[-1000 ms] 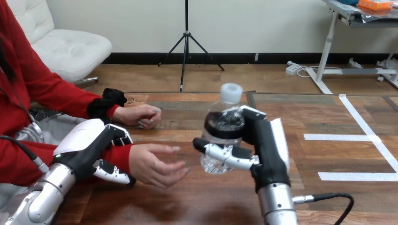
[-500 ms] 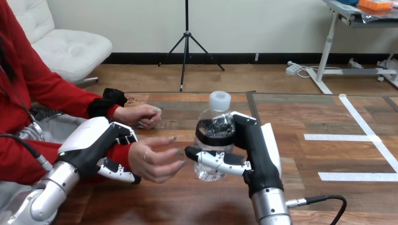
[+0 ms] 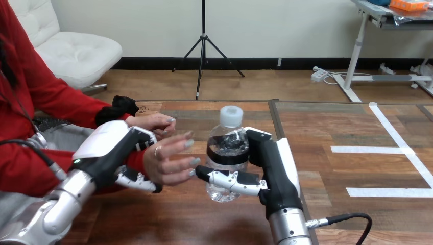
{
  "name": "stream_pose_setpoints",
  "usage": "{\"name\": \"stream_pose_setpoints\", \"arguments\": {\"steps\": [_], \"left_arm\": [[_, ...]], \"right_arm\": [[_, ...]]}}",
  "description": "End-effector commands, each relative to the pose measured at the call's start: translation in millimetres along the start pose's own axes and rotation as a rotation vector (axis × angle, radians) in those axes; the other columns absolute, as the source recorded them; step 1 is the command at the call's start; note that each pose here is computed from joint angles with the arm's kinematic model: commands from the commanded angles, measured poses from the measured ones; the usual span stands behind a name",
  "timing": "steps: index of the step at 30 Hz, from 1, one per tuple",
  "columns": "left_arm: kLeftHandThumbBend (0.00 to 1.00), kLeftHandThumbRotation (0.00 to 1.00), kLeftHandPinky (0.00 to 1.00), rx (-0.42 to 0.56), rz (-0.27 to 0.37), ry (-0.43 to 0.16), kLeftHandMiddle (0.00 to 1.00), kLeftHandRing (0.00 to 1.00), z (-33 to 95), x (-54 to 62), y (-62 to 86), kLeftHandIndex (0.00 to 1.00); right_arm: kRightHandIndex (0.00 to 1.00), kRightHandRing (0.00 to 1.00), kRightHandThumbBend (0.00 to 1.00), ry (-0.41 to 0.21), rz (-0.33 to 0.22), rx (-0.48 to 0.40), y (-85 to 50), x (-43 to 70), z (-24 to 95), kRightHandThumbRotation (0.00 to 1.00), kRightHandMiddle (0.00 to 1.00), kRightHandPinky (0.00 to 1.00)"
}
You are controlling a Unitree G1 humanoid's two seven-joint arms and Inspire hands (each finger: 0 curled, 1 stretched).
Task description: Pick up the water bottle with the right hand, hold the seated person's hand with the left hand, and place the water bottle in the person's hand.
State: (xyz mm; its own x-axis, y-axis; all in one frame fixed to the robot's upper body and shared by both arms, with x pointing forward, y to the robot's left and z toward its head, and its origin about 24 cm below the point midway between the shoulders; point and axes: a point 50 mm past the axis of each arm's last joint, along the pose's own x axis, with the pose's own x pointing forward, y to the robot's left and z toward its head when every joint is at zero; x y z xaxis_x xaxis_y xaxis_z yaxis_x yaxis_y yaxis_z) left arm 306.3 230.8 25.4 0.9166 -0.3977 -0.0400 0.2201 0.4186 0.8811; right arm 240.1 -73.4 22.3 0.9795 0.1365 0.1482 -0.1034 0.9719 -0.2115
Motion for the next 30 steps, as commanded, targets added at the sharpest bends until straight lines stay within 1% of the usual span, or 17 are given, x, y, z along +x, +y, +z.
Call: {"name": "stream_pose_setpoints", "arguments": {"steps": [1,11,18,30], "left_arm": [[0.80,0.00,0.28,0.004,0.084,-0.196,0.40,0.33,40.4,36.3,20.0,0.41],[0.79,0.00,0.27,-0.011,0.076,-0.218,0.40,0.33,48.0,42.5,20.1,0.41],[0.78,0.00,0.27,-0.023,0.077,-0.235,0.40,0.33,52.0,44.9,19.5,0.41],[0.79,0.00,0.27,0.002,0.080,-0.256,0.40,0.33,56.7,47.7,18.7,0.42]], "right_arm": [[0.46,0.36,0.85,-0.142,0.013,0.069,18.5,17.3,32.2,0.00,0.46,0.29],[0.46,0.36,0.83,-0.154,0.051,0.085,28.5,15.3,34.6,0.00,0.45,0.30],[0.46,0.37,0.82,-0.147,0.071,0.086,35.7,14.3,36.0,0.00,0.46,0.30],[0.46,0.39,0.83,-0.153,0.102,0.103,52.7,13.3,41.2,0.00,0.48,0.31]]}}
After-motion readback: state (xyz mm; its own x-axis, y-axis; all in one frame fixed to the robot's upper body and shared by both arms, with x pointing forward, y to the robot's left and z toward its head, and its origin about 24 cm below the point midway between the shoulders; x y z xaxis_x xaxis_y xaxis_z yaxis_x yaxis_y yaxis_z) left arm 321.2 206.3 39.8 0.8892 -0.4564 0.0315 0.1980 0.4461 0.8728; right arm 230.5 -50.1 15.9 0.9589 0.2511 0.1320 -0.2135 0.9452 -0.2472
